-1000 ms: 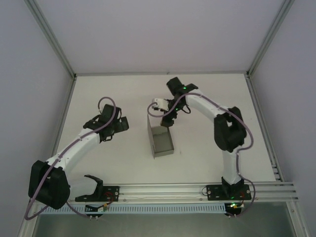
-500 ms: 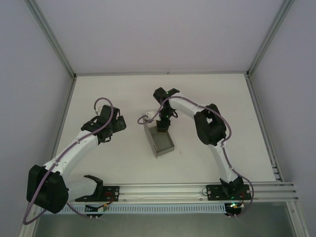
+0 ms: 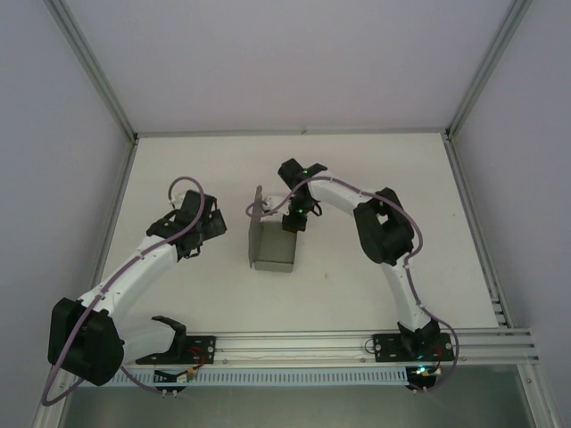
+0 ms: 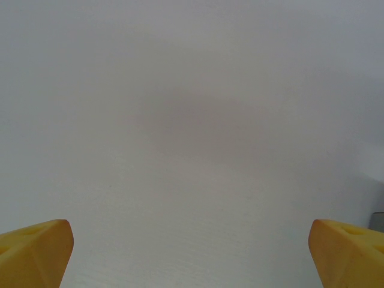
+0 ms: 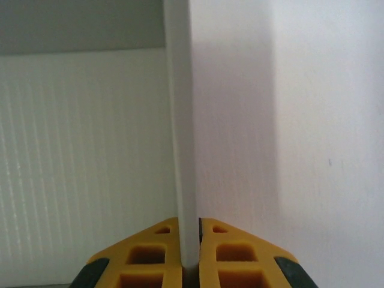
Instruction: Assemble paper box
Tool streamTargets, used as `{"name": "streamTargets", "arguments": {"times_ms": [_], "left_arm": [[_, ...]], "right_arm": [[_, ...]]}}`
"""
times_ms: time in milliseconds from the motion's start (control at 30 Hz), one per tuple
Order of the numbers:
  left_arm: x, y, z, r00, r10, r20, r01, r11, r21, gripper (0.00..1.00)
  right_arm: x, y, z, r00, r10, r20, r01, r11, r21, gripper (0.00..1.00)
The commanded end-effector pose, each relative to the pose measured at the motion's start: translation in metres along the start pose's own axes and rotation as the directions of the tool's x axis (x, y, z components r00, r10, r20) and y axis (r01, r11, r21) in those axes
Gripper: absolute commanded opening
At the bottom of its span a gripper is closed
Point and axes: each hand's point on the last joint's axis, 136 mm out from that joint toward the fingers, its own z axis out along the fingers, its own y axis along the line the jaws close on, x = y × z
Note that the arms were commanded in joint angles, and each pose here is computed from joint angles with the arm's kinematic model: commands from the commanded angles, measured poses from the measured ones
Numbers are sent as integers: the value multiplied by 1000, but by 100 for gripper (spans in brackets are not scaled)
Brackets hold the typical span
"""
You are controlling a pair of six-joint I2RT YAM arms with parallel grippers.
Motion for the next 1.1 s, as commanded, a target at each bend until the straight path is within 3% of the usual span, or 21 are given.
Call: {"name": "streamTargets", "arguments": {"times_ms": [0, 100, 167, 200, 233, 300, 400, 500, 567, 833, 900, 1067], "left_arm": [[-12, 26, -12, 995, -85, 48, 90, 991, -102, 100], [-21, 35, -18, 989, -123, 78, 133, 981, -138, 100], [-28, 38, -19, 986, -142, 89, 156, 974, -164, 100], [-30, 39, -19, 985, -150, 90, 164, 970, -180, 100], [-31, 38, -17, 985, -151, 86, 164, 968, -189, 100], [-31, 32, -10, 987, -144, 69, 155, 970, -189, 100], [-26, 8, 6, 994, -111, 5, 111, 988, -103, 100], [-20, -7, 16, 995, -93, -31, 92, 995, -39, 100], [-17, -13, 19, 996, -81, -42, 80, 997, -8, 100], [-12, -14, 19, 998, -51, -39, 52, 998, 25, 100], [-11, -14, 19, 998, -48, -40, 49, 998, 26, 100], [-11, -16, 21, 998, -43, -39, 44, 998, 34, 100]], "right_arm": [[24, -3, -13, 904, 427, 29, -426, 892, 150, 0], [66, 5, -28, 691, 713, 120, -713, 644, 277, 1], [96, 22, -32, 498, 849, 177, -850, 438, 293, 1], [105, 30, -32, 434, 880, 194, -883, 372, 284, 2], [114, 40, -32, 373, 903, 214, -909, 309, 280, 2], [128, 55, -31, 325, 914, 242, -921, 249, 298, 6], [141, 61, -37, 287, 914, 288, -921, 181, 344, 10], [139, 58, -45, 279, 902, 328, -926, 163, 341, 16], [130, 54, -53, 285, 890, 356, -932, 172, 318, 24], [107, 39, -72, 312, 837, 450, -941, 206, 268, 35], [109, 36, -71, 335, 827, 452, -932, 220, 289, 40], [114, 22, -60, 422, 795, 436, -886, 260, 384, 40]]}}
